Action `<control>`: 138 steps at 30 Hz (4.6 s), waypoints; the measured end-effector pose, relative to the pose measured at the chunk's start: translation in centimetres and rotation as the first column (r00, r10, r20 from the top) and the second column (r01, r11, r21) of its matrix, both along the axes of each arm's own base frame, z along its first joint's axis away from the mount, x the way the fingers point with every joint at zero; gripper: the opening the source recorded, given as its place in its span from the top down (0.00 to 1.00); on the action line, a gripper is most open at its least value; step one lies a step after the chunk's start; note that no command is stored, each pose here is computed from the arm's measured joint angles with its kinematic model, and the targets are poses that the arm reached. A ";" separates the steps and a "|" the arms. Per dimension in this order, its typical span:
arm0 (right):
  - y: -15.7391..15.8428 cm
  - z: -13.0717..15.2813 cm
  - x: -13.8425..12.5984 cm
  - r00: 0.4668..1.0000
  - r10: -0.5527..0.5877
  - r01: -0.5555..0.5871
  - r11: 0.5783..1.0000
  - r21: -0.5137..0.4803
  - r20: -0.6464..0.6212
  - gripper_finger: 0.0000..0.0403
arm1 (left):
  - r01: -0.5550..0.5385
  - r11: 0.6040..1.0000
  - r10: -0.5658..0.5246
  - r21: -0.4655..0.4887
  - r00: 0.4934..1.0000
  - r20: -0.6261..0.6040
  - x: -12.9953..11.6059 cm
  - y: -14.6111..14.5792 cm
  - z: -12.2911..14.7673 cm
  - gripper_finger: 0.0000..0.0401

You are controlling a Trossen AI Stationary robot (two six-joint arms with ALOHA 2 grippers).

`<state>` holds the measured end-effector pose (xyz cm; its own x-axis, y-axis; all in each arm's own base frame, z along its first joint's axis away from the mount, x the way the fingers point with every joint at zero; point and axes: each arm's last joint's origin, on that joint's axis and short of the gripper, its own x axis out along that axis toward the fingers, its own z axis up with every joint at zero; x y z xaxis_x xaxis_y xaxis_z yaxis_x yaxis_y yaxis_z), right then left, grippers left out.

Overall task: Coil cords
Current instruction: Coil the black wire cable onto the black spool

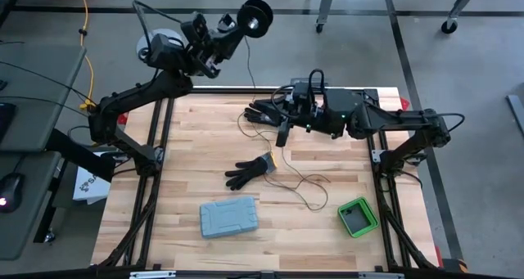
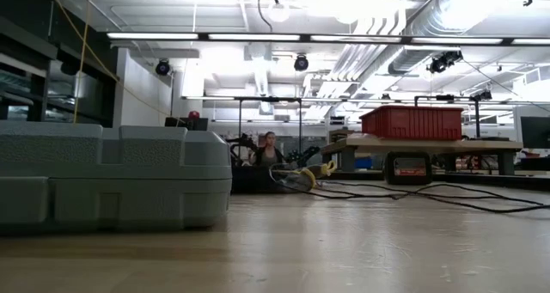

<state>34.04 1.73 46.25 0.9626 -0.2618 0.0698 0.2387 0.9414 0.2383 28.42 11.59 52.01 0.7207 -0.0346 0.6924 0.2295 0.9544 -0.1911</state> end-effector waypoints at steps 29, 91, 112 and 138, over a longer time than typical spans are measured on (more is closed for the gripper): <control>-3.0 -0.6 2.4 0.971 -0.228 0.237 0.962 -0.135 0.079 0.49 | 0.218 0.973 -0.216 0.073 0.976 -0.031 0.4 -2.4 0.2 1.00; 0.0 -0.3 0.1 0.987 -0.149 0.142 0.983 -0.116 -0.055 1.00 | 0.145 0.989 -0.140 0.037 0.983 -0.116 -1.2 2.3 -0.3 1.00; -0.1 2.3 -4.2 0.990 -0.134 0.128 0.982 -0.136 -0.036 1.00 | 0.322 0.927 -0.376 -0.193 0.812 -0.447 -1.4 5.0 -2.9 1.00; -0.5 3.0 -5.6 0.998 -0.033 0.024 0.986 -0.165 -0.054 1.00 | 0.592 0.733 -0.660 -0.334 0.500 -0.561 1.5 -2.5 -4.2 1.00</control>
